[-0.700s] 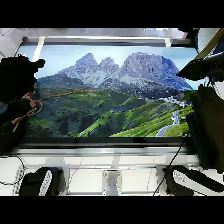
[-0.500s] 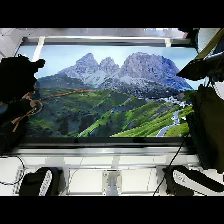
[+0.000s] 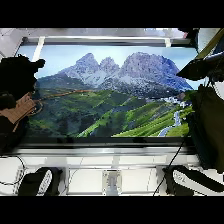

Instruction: Fold the clothes and pants, and hang the long-sleeved shirts on hangers.

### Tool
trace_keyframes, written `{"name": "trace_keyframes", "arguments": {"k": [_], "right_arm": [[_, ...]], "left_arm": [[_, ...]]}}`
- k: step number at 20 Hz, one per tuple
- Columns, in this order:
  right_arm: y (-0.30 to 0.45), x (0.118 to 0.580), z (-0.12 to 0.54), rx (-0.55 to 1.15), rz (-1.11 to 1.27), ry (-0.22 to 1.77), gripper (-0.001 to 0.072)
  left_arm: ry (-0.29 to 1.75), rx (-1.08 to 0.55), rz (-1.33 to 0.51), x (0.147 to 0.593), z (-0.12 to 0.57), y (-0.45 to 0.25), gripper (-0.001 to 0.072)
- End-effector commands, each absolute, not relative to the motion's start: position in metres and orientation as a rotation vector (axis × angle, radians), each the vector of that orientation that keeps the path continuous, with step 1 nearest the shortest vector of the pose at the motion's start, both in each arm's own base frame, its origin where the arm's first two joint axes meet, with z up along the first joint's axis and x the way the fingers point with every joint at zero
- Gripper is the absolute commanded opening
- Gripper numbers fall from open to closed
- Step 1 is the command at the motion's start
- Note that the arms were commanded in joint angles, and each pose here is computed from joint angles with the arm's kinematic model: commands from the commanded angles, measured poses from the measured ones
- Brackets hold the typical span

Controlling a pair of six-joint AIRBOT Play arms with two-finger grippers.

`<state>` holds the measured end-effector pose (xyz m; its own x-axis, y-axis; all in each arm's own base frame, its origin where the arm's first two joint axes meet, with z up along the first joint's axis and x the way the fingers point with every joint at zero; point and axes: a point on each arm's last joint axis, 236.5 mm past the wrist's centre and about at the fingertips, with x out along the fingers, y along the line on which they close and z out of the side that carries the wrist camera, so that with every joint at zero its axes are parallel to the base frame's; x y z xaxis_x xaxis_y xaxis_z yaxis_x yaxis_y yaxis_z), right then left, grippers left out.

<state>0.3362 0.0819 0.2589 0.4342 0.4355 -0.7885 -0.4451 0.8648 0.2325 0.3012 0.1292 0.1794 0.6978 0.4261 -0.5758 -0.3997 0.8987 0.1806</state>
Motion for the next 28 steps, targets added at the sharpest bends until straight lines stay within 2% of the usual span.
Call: {"name": "trace_keyframes", "arguments": {"k": [1, 3, 5, 9, 13, 17, 18, 19, 20, 21, 22, 23, 24, 25, 28], "right_arm": [[0.082, 0.346, 0.265, -0.045, 0.554, 0.92, 0.001], [0.08, 0.376, 0.286, -0.055, 0.517, 0.765, 0.001], [0.076, 0.4, 0.309, -0.04, 0.469, 0.635, 0.0011], [0.065, 0.435, 0.359, -0.006, 0.383, 0.387, 0.001], [0.076, 0.435, 0.372, 0.043, 0.423, 0.339, 0.001], [0.081, 0.435, 0.383, 0.084, 0.442, 0.302, 0.0012], [0.085, 0.434, 0.386, 0.101, 0.458, 0.294, 0.0061], [0.088, 0.433, 0.388, 0.113, 0.471, 0.29, 0.0182], [0.092, 0.432, 0.389, 0.125, 0.487, 0.289, 0.0362], [0.094, 0.431, 0.391, 0.136, 0.497, 0.284, 0.0482], [0.095, 0.431, 0.393, 0.142, 0.499, 0.275, 0.0486], [0.096, 0.431, 0.394, 0.146, 0.501, 0.273, 0.0486], [0.097, 0.431, 0.394, 0.148, 0.506, 0.274, 0.0486], [0.097, 0.43, 0.395, 0.152, 0.51, 0.273, 0.0486], [0.1, 0.429, 0.396, 0.161, 0.519, 0.27, 0.0483]], "left_arm": [[0.736, 0.053, 0.587, 0.333, 0.135, 0.18, 0.0628], [0.862, -0.013, 0.628, 0.343, 0.087, 0.205, 0.0627], [0.911, -0.193, 0.691, 0.353, 0.05, 0.229, 0.0628], [0.792, -0.618, 0.726, 0.391, 0.019, 0.267, 0.0627], [0.605, -0.918, 0.721, 0.426, 0.008, 0.294, 0.0627], [0.55, -1.004, 0.688, 0.445, -0.012, 0.3, 0.062], [0.53, -1.016, 0.679, 0.451, -0.015, 0.302, 0.0577], [0.52, -1.022, 0.668, 0.455, -0.019, 0.302, 0.0568], [0.527, -1.035, 0.657, 0.458, -0.027, 0.3, 0.0569], [0.537, -1.053, 0.654, 0.46, -0.035, 0.298, 0.0568], [0.538, -1.068, 0.66, 0.46, -0.042, 0.299, 0.0568], [0.522, -1.066, 0.672, 0.461, -0.044, 0.304, 0.0515], [0.487, -1.052, 0.688, 0.463, -0.041, 0.312, 0.0298], [0.455, -1.038, 0.694, 0.466, -0.034, 0.318, 0.0013], [0.47, -0.92, 0.597, 0.48, 0.005, 0.313, 0.0022]]}}
